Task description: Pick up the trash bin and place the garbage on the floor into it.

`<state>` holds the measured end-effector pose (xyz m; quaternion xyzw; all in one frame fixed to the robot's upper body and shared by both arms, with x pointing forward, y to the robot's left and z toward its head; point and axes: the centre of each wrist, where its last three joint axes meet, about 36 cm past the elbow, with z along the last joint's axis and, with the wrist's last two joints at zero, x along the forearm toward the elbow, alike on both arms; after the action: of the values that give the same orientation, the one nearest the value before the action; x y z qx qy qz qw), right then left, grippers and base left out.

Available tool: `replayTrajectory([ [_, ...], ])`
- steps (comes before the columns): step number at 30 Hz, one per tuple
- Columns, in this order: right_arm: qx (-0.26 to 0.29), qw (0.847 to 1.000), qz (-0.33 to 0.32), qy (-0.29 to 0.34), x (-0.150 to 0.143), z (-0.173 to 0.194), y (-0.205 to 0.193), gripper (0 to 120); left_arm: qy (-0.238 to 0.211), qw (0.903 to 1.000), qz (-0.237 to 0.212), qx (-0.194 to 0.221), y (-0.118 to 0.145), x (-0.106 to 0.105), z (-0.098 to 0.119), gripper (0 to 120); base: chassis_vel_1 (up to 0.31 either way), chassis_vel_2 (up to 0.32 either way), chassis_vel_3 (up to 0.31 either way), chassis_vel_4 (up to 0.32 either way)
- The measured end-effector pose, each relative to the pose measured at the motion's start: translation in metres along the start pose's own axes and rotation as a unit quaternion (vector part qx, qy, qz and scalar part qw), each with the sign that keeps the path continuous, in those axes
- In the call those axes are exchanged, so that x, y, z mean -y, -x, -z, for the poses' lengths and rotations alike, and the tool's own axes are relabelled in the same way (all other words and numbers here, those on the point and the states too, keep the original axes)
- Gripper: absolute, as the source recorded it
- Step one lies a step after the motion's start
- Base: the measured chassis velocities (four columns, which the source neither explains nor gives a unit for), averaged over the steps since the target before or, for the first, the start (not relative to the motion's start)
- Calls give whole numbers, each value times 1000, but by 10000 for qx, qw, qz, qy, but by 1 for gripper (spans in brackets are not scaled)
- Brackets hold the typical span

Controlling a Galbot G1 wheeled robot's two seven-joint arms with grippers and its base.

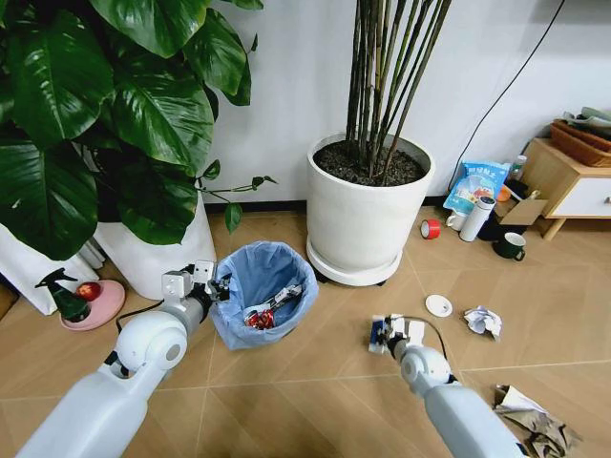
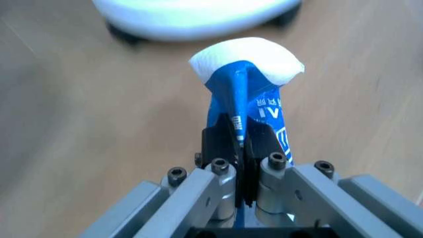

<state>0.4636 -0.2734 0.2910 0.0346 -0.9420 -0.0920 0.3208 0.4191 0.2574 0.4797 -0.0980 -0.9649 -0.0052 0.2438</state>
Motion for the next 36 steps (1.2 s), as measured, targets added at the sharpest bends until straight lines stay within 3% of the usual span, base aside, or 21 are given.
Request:
replayTrajectory([
  [3,489,9980,385,-148,-6,46,-35,0,-2,10000,36,3,0,-1,0,0,0,0,0,0],
  [4,489,9980,385,-148,-6,46,-35,0,-2,10000,36,3,0,-1,0,0,0,0,0,0],
  [7,1069,9871,1165,-249,-34,101,-90,0,-16,10000,47,-36,1,-1,-1,0,0,0,0,0],
  [8,1069,9871,1165,-249,-34,101,-90,0,-16,10000,47,-36,1,-1,-1,0,0,0,0,0],
  [14,1517,9560,2439,-592,-89,146,-155,0,-128,9996,-38,-229,10,6,-3,0,0,0,0,0],
  [16,1541,9516,2584,-624,-95,149,-159,0,-144,9995,-61,-269,11,7,-3,0,0,0,0,0],
  [18,1660,9345,3056,-757,-114,161,-171,0,-149,9992,-112,-356,15,10,-2,0,0,0,0,0],
  [23,1623,9153,3557,-971,-139,169,-173,0,-143,9990,-158,-390,20,12,1,0,0,0,0,0],
  [30,1101,9131,3723,-1245,-161,149,-158,1,-137,9990,-170,-397,20,11,3,0,0,0,0,0],
  [36,775,9202,3572,-1398,-169,138,-146,23,-124,9990,-154,-391,19,9,4,0,0,0,0,0],
])
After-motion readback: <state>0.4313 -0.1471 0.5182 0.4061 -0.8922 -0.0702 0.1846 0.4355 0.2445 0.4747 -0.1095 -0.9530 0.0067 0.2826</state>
